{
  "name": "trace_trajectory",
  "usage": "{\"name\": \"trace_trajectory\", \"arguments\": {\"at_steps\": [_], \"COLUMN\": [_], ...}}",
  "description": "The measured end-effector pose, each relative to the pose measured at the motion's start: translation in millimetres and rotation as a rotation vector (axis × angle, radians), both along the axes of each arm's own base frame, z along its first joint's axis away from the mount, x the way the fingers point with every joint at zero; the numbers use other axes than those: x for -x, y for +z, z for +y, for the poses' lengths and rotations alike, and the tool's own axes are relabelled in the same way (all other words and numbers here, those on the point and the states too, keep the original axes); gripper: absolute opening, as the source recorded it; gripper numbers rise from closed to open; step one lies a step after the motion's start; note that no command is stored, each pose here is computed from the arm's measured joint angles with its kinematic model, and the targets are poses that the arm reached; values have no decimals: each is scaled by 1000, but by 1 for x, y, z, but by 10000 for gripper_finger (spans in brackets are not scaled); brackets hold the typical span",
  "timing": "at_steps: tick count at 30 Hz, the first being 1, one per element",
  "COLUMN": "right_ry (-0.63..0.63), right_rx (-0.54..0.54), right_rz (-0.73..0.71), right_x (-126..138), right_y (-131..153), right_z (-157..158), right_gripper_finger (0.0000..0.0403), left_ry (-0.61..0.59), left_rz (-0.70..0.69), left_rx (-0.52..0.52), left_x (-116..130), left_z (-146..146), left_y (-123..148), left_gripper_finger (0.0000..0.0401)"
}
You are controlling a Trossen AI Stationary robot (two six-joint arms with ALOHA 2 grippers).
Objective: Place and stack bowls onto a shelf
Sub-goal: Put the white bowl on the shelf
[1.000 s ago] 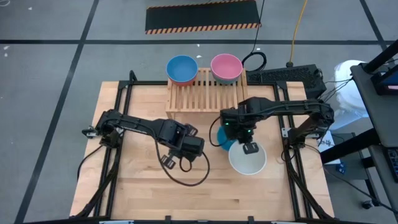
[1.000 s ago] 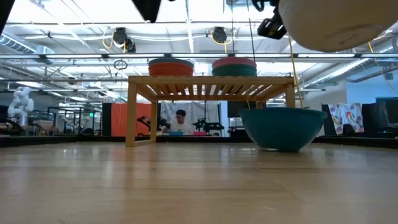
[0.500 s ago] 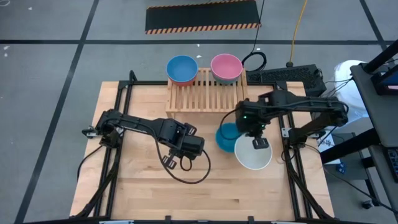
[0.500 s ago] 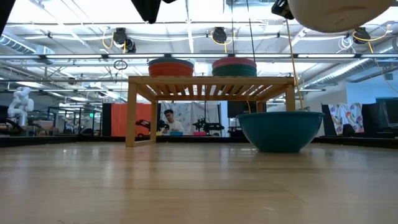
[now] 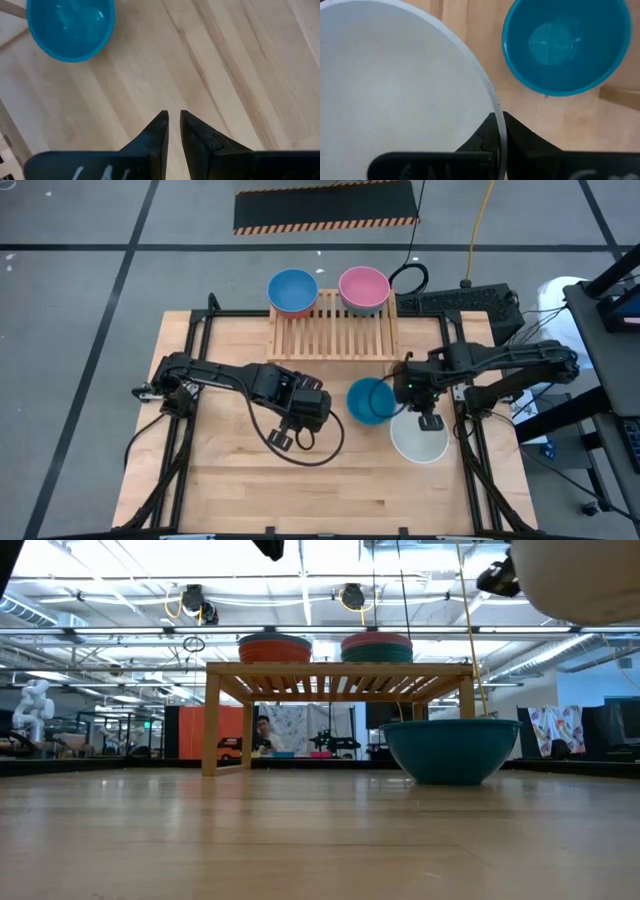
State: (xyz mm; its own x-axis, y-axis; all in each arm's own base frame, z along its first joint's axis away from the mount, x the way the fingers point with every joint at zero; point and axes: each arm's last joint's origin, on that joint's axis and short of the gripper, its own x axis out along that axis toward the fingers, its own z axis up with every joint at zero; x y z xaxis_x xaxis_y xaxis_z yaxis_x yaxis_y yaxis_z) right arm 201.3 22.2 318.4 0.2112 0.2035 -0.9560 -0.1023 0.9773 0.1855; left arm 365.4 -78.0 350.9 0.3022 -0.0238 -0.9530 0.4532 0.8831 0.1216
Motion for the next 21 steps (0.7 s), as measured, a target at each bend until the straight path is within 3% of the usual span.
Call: {"name": "trace_trajectory", "arguments": {"at_steps": [4,14,21], "right_ry": [-3,-15,-7], "right_rx": [-8,-156,-178], "right_rz": [25,57,53], "right_x": [7,17,18], "right_y": [-19,-92,-107], "right_z": [4,11,12], "right_gripper_finger": [0,0,0], "left_ry": [3,3,22], "left_rz": [16,17,18], "left_rx": [0,-1,-2], "left_x": [1,1,0], "left_z": [0,1,8], "left_y": [-1,-1,-1], "left_gripper_finger": [56,56,56]}}
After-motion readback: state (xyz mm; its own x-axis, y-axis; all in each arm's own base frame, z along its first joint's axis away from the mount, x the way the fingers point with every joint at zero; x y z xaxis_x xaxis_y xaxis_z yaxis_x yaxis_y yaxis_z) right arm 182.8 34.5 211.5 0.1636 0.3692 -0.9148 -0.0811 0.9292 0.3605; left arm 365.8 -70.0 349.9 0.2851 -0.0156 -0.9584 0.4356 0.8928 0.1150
